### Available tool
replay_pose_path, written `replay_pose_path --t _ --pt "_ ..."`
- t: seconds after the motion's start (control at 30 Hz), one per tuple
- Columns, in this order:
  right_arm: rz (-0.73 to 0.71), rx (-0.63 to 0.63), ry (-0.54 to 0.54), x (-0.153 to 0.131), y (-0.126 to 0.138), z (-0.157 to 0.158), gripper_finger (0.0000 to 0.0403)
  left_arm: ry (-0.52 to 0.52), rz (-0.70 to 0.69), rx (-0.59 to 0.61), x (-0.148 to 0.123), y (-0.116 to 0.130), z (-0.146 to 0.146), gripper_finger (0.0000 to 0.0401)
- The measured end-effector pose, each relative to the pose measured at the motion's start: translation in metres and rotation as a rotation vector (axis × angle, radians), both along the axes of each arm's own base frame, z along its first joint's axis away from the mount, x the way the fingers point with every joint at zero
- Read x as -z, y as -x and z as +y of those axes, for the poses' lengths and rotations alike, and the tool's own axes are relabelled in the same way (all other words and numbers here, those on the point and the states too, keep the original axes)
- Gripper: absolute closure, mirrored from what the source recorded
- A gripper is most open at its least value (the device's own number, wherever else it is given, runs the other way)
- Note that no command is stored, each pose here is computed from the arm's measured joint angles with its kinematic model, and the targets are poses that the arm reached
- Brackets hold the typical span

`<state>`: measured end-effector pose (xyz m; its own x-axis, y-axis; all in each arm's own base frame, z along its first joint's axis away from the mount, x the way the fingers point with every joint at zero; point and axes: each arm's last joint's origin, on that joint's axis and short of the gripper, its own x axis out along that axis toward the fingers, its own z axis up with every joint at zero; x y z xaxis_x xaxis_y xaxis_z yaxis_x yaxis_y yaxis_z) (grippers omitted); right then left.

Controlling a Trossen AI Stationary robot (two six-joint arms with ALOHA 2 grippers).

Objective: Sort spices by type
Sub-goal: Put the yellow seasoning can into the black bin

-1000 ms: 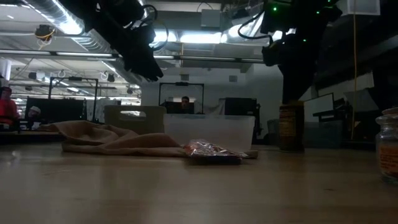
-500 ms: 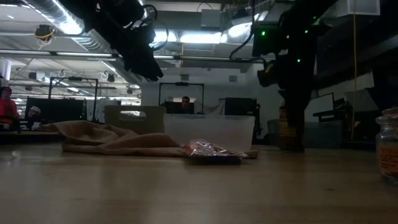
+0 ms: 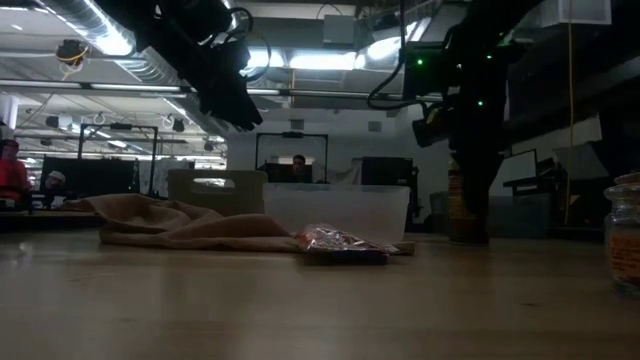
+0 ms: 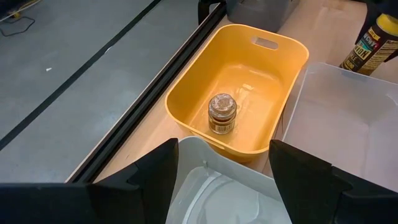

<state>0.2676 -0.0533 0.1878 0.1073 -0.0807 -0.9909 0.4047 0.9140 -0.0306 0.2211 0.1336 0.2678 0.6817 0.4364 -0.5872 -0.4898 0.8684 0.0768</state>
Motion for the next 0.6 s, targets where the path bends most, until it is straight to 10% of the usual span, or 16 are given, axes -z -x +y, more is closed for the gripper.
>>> replay_pose_path --t 0.6 --pt "0.064 -0.035 0.088 -0.085 0.010 -0.071 0.0194 0.000 0.001 0.000 0.000 0.000 0.000 0.0166"
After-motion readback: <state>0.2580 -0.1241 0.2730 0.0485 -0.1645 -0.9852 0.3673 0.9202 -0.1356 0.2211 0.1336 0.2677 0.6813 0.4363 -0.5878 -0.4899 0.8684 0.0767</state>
